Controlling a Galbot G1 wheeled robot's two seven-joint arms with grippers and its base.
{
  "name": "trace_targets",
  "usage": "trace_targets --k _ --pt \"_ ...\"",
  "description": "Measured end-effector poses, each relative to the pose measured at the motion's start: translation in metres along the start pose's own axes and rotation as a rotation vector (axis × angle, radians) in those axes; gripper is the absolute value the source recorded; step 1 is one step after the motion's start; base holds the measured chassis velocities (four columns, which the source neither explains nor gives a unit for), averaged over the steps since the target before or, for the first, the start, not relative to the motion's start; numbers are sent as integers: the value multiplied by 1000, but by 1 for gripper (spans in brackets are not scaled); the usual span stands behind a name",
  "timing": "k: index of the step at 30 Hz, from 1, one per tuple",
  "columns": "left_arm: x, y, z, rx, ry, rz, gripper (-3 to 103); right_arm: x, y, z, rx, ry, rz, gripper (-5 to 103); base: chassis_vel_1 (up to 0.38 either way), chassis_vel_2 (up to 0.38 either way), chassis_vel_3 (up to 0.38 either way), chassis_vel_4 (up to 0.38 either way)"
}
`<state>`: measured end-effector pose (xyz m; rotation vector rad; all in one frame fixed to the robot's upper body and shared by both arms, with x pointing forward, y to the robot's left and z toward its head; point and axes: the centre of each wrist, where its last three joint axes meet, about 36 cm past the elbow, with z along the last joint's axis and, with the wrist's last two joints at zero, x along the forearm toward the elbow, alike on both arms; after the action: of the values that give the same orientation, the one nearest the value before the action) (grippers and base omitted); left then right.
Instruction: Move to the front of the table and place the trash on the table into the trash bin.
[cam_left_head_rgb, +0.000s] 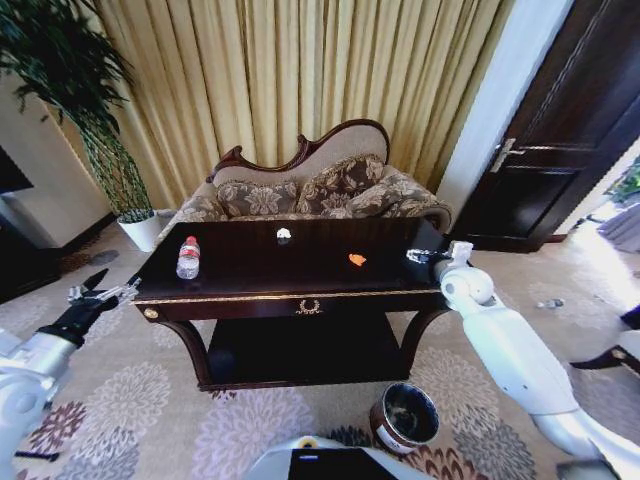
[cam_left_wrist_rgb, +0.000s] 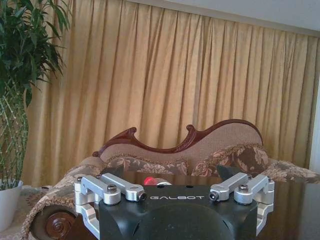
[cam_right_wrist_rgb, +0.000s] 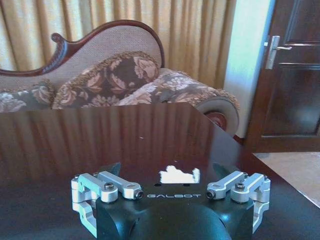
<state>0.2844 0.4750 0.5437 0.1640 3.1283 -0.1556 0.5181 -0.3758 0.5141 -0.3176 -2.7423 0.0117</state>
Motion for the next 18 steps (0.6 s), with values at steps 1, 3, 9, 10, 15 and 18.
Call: trace_targets --k 1,3,9,10,15,18 --pt "0 0 0 0 0 1 100 -1 -1 0 0 3 8 100 0 0 0 0" --pt "0 0 0 0 0 2 100 -1 -1 0 -1 5 14 100 0 0 0 0" --pt "0 0 0 -1 0 3 100 0 0 3 -11 25 7 100 0 0 0 0" --pt "0 0 0 -1 0 3 100 0 0 3 -11 25 7 100 0 0 0 0" --pt "1 1 1 -2 0 2 100 -1 1 4 -11 30 -3 100 0 0 0 0" --pt "1 2 1 -2 -1 2 100 -1 2 6 -11 32 -6 96 0 0 0 0"
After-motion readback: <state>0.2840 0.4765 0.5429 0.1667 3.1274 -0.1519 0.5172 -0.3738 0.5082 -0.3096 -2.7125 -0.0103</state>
